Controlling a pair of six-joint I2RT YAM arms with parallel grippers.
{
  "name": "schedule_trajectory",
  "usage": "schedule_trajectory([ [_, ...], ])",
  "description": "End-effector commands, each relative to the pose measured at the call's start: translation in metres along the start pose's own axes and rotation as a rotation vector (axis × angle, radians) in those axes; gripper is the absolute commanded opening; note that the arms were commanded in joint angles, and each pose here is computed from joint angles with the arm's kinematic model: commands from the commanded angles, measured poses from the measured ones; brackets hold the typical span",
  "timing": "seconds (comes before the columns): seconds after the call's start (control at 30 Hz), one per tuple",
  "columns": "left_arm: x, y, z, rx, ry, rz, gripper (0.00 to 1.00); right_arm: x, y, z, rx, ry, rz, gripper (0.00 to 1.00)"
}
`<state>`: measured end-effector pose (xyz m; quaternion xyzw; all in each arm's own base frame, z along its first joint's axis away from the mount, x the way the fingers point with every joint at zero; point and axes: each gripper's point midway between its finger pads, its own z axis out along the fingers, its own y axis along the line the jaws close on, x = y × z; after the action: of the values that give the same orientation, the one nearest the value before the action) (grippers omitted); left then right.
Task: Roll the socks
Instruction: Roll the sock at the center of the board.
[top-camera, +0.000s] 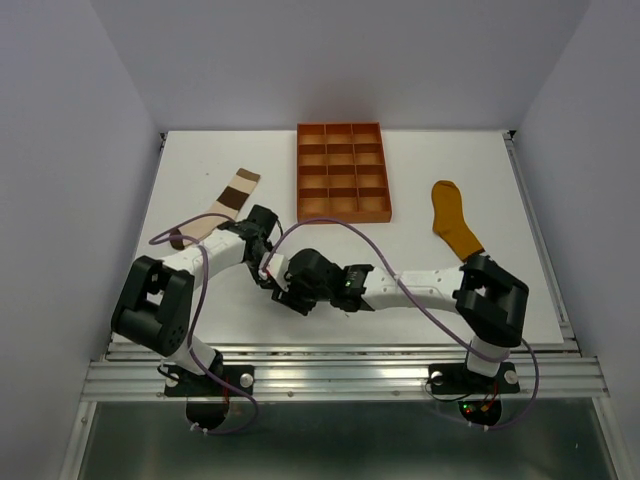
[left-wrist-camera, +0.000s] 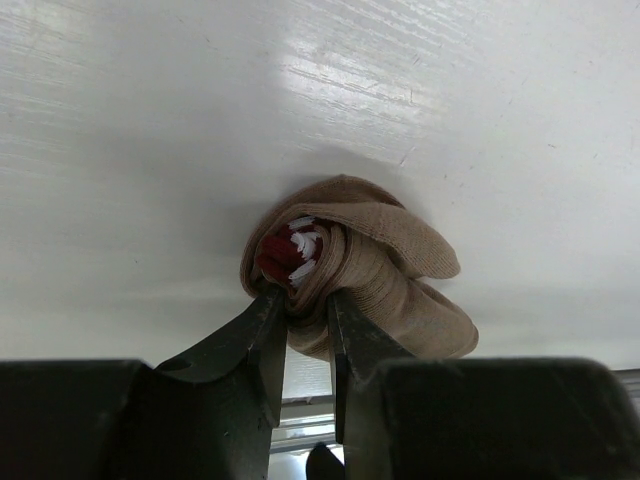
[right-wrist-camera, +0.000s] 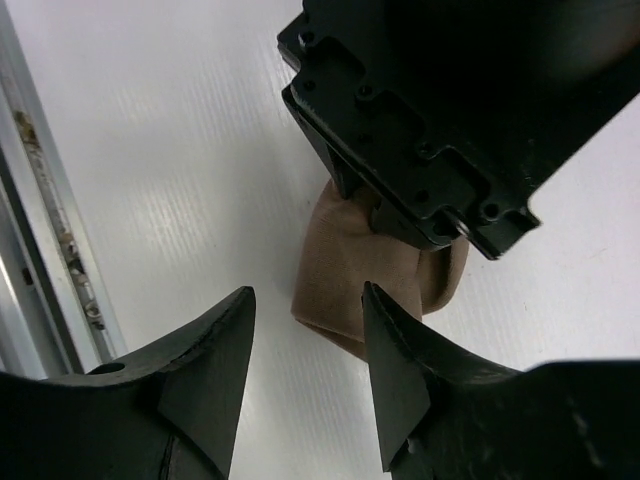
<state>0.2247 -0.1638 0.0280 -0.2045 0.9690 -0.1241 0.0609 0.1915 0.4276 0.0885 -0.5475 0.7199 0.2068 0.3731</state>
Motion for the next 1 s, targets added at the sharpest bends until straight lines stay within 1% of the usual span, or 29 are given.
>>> schedule_trajectory([
  [0.0, 0.027, 0.043, 0.019, -0.167, 0.099, 0.022, 0.25, -0.017, -0.01, 0.006, 0.092, -0.032, -0.079, 0.54],
  [0.33, 0.031, 0.045, 0.021, -0.182, 0.135, 0.032, 0.25, 0.003, -0.003, 0.021, 0.181, 0.047, -0.181, 0.54],
  [0.5, 0.031, 0.045, 0.02, -0.185, 0.141, 0.039, 0.25, 0.017, -0.011, 0.029, 0.249, 0.109, -0.217, 0.54],
  [0.53, 0.032, 0.046, 0.019, -0.186, 0.142, 0.04, 0.25, 0.018, -0.008, 0.029, 0.259, 0.113, -0.227, 0.54],
  [0.67, 0.033, 0.046, 0.019, -0.185, 0.148, 0.047, 0.25, 0.022, -0.023, 0.026, 0.347, 0.141, -0.243, 0.55],
  [0.97, 0.031, 0.047, 0.018, -0.198, 0.152, 0.059, 0.25, 0.032, -0.036, 0.024, 0.441, 0.197, -0.3, 0.55],
])
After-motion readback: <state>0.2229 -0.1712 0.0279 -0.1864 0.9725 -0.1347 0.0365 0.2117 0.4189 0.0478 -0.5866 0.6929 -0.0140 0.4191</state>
